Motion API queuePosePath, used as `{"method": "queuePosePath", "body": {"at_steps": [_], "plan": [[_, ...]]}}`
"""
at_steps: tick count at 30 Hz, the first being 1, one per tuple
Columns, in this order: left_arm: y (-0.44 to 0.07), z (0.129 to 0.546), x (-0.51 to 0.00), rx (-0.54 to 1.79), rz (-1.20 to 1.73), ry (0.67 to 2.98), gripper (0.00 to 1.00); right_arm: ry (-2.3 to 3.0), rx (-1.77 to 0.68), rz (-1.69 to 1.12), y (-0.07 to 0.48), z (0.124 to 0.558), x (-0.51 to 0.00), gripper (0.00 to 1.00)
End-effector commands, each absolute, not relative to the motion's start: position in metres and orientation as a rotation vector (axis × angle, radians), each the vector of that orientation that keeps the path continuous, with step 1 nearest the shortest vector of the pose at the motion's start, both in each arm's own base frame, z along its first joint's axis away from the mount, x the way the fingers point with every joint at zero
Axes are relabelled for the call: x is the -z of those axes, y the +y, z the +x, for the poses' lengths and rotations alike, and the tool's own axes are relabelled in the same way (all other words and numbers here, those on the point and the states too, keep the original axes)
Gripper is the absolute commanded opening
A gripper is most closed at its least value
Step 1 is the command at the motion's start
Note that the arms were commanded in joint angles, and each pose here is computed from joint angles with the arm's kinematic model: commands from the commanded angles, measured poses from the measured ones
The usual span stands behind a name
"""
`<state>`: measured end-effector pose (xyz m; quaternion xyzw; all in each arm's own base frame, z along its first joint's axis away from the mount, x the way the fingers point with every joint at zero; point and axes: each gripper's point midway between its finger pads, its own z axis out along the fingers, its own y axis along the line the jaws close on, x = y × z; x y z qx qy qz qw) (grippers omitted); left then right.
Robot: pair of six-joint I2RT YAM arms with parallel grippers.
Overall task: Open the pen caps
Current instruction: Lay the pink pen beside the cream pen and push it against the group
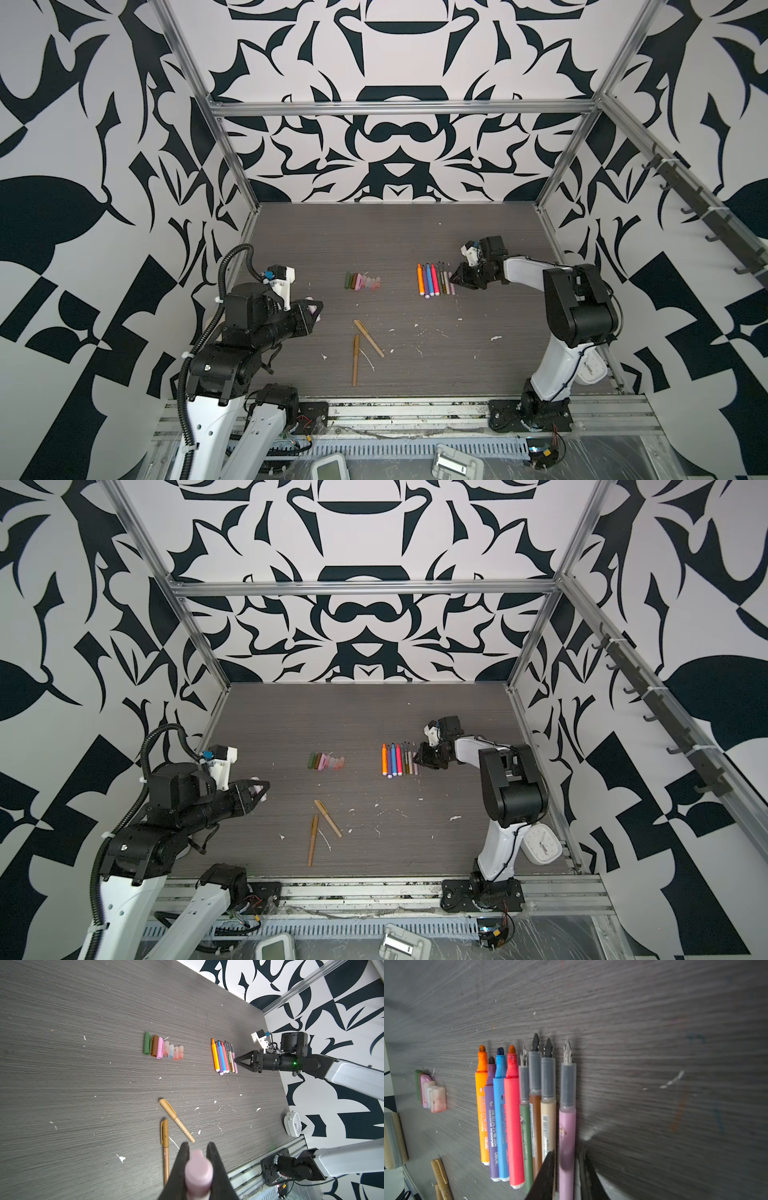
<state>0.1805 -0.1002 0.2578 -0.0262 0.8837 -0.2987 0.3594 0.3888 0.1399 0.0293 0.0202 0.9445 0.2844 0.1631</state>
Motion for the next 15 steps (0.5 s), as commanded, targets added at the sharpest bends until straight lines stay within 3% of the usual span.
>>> {"method": "queuePosePath", "body": {"at_steps": [1,15], "plan": [[-0.0993,0.1802,-0.2506,0.762,-0.069,2.298,0.0,2.626,-0.853,0.028,0.1457,0.3976,-0.0545,0.24],[-0.0982,0.1803,-0.2504,0.755,-0.074,2.297,0.0,2.606,-0.885,0.026,0.1496,0.4001,-0.0603,0.24]]}}
